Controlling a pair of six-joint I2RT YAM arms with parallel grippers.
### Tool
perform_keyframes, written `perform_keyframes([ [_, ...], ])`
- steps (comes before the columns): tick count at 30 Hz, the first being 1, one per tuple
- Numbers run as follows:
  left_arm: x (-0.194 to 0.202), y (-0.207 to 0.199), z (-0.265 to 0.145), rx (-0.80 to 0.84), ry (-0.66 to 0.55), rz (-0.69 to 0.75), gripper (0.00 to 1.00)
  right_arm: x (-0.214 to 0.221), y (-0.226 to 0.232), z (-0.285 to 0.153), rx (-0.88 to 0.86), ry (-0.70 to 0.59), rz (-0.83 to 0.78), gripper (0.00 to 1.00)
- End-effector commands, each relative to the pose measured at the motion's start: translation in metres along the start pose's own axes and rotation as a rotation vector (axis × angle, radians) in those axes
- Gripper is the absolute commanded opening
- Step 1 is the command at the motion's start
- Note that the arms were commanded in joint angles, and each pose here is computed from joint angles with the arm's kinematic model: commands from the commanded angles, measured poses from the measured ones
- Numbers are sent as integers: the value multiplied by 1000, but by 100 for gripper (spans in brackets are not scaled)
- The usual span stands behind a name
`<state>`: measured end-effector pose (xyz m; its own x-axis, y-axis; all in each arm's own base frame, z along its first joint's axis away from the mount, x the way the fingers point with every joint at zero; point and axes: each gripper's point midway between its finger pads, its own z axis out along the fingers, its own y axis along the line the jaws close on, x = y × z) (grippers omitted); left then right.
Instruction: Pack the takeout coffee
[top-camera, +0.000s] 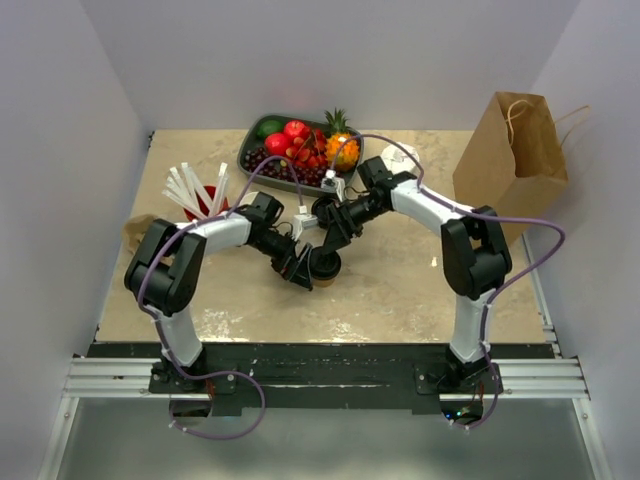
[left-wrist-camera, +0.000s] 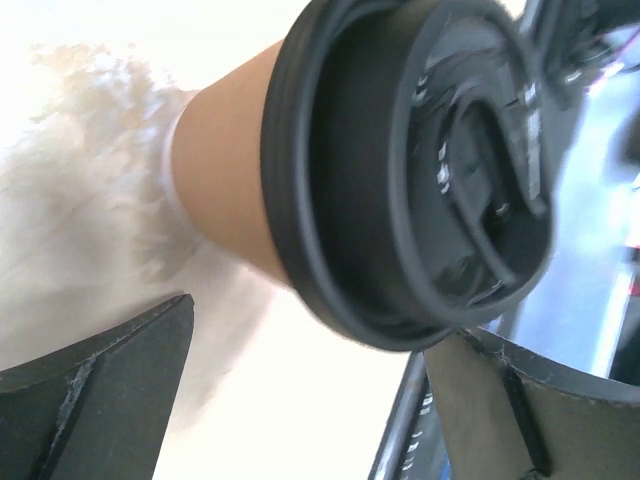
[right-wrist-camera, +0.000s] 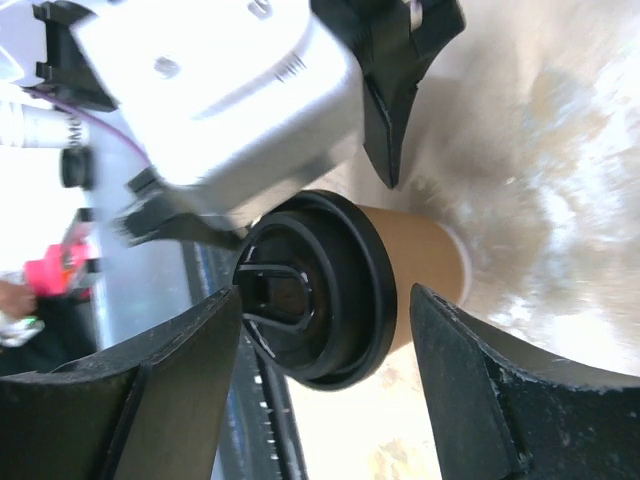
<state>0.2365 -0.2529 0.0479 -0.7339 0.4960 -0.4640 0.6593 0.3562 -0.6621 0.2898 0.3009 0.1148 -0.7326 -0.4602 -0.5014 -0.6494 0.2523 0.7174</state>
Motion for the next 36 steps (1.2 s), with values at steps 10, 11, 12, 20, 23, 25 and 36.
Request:
perform_keyframes([
  [10,-34,-5,-67,-199,-73,326,98,-8,-4,-62,309,87,-581,95],
  [11,-38,-7,-72,-217,-97,334,98,-11,1,-64,315,91,-621,96],
  [12,-48,-7,-78,-241,-133,366,97,-12,4,-61,321,121,-681,99],
  [20,-105,-12,-146,-453,-435,335,96,-21,33,-23,321,242,-1018,99],
  [23,-120,-20,-168,-531,-540,339,97,-12,39,0,266,319,-1101,99],
  [25,-123,-16,-183,-616,-581,299,98,-12,40,8,228,355,-1145,99],
  [36,-117,9,-229,-866,-668,198,99,14,28,27,130,487,-1039,99],
])
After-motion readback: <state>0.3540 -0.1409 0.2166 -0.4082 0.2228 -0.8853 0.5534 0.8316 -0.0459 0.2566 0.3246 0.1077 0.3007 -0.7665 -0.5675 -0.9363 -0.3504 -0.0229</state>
